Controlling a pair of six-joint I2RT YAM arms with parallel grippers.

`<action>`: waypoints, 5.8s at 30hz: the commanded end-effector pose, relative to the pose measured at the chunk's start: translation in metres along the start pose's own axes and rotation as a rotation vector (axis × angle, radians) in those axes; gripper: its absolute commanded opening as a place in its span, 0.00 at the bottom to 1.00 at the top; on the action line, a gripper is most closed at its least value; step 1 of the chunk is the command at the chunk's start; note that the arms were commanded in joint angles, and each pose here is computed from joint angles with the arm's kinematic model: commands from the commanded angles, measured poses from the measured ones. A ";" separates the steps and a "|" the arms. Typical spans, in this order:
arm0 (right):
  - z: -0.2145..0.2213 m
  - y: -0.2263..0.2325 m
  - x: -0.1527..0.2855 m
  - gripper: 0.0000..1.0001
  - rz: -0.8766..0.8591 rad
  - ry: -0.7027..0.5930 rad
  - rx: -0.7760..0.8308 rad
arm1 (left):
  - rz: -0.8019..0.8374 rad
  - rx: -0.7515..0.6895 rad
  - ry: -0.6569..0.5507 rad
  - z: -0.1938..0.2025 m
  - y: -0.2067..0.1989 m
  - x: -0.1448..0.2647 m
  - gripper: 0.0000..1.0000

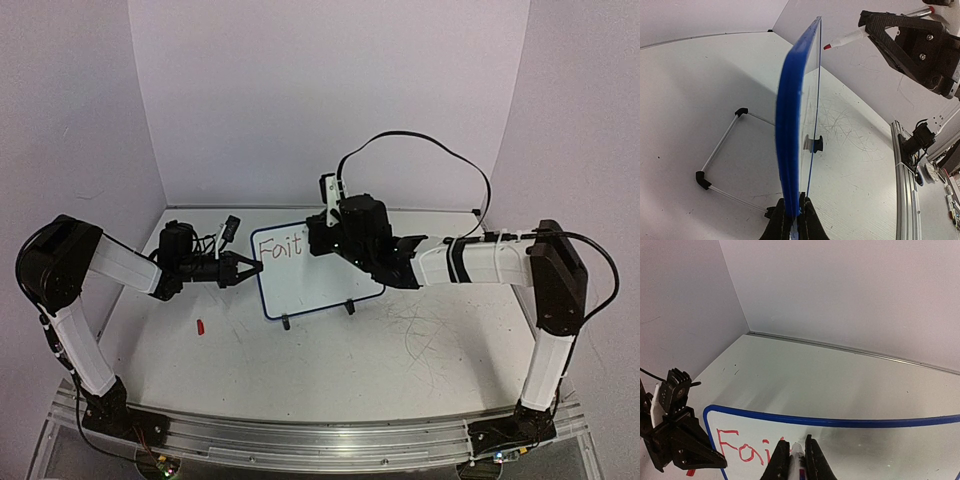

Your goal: Write a sentence on the whiteboard

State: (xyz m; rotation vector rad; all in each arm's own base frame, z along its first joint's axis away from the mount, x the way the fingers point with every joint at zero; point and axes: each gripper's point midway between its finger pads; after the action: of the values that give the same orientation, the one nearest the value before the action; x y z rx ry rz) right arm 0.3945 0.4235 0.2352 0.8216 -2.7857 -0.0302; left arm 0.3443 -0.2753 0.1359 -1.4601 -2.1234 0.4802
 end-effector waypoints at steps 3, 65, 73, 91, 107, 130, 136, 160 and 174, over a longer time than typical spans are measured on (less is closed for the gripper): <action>-0.024 0.001 -0.003 0.00 0.022 -0.065 -0.006 | -0.024 -0.032 0.010 -0.002 0.003 -0.003 0.00; 0.039 -0.002 0.003 0.00 0.064 0.071 -0.030 | -0.026 -0.038 0.008 -0.004 0.001 -0.002 0.00; 0.041 -0.001 0.003 0.00 0.063 0.078 -0.030 | -0.026 -0.038 0.009 -0.004 0.001 -0.002 0.00; 0.019 0.001 -0.009 0.00 0.090 0.024 -0.012 | -0.024 -0.043 0.007 -0.005 -0.001 -0.001 0.00; 0.002 -0.010 -0.011 0.00 0.129 -0.010 -0.005 | -0.025 -0.040 0.009 -0.004 0.000 -0.002 0.00; -0.003 -0.027 -0.003 0.00 0.184 -0.024 -0.004 | -0.022 -0.042 0.010 -0.004 -0.001 -0.002 0.00; -0.002 -0.031 0.001 0.00 0.200 -0.022 -0.009 | -0.021 -0.042 0.010 -0.004 -0.001 -0.002 0.00; 0.035 -0.022 0.006 0.00 0.148 0.057 -0.038 | -0.022 -0.042 0.010 -0.004 -0.001 -0.002 0.00; 0.023 -0.030 0.018 0.00 0.184 0.038 -0.036 | -0.027 -0.043 0.011 -0.004 0.000 -0.002 0.00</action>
State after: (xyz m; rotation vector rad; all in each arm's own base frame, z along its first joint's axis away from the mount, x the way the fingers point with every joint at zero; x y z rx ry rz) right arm 0.3889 0.4049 0.1930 0.6143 -2.7598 -0.0232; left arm 0.3448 -0.2756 0.1349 -1.4484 -2.1261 0.4769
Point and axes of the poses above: each gripper's point midway between its finger pads, its own x axis back along the fingers, its own y axis along the line the jaws close on, z = x × y, and after that the axes turned 6 degrees about x, right-handed
